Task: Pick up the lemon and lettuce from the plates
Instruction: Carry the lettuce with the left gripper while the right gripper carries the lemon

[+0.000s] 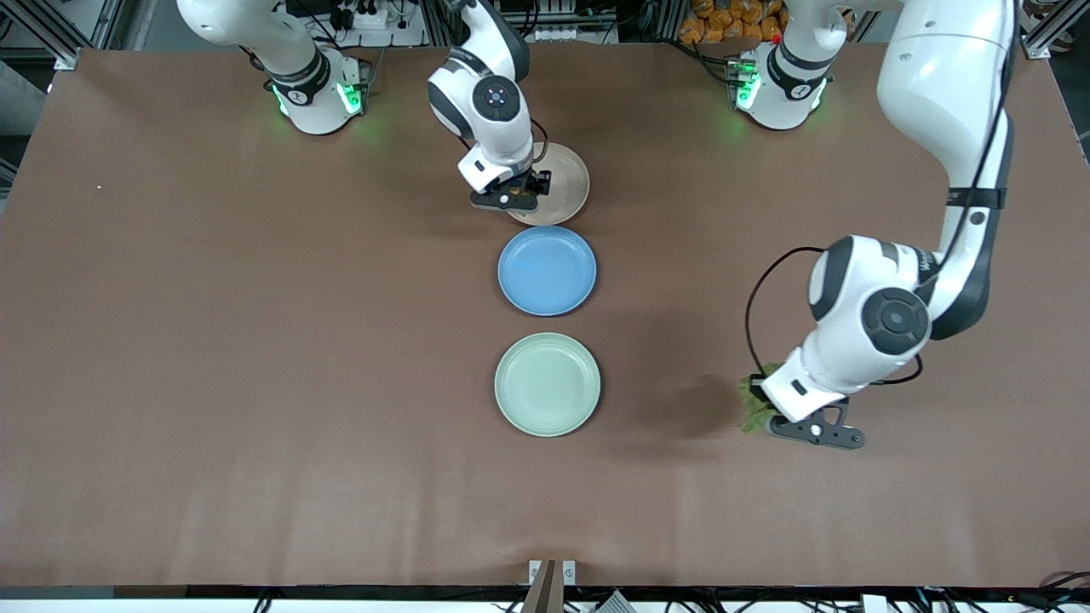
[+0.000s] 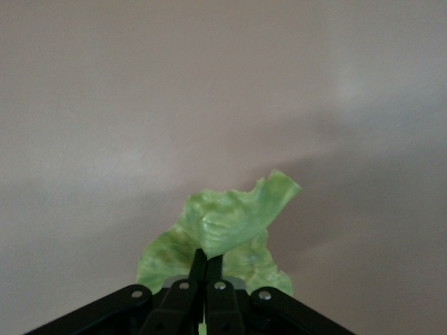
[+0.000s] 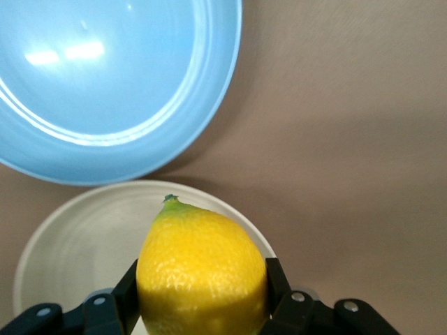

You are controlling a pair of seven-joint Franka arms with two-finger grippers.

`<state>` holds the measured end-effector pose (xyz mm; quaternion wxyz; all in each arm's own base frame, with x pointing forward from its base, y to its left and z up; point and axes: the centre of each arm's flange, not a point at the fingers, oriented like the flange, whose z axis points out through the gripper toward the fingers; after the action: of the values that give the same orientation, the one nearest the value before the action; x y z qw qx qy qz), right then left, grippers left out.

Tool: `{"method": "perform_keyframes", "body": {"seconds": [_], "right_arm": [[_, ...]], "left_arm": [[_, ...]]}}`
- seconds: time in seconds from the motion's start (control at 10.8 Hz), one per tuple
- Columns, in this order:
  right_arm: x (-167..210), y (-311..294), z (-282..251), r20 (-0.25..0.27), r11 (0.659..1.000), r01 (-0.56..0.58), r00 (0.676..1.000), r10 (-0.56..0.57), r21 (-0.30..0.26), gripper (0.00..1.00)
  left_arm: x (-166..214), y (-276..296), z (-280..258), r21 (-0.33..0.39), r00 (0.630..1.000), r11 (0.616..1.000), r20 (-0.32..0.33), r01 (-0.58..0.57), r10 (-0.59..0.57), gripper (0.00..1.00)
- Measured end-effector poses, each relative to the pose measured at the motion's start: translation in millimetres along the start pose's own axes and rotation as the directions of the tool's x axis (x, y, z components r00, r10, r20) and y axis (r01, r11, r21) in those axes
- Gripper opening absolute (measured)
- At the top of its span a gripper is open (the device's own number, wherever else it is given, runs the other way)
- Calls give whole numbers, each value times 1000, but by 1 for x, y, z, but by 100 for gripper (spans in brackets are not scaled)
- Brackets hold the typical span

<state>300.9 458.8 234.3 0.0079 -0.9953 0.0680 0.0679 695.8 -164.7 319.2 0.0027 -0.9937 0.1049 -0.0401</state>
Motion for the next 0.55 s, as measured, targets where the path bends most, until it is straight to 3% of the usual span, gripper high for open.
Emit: {"method": "perform_keyframes", "body": {"seconds": [0.37, 0.55], "right_arm": [[69, 36, -67, -42, 993, -112, 993, 114, 45, 72], [120, 75, -78, -53, 994, -101, 993, 102, 29, 72]], "left_arm": [[-19, -43, 57, -1, 994, 999, 100, 45, -44, 2], [-24, -65, 65, -36, 987, 993, 119, 110, -105, 2]]}}
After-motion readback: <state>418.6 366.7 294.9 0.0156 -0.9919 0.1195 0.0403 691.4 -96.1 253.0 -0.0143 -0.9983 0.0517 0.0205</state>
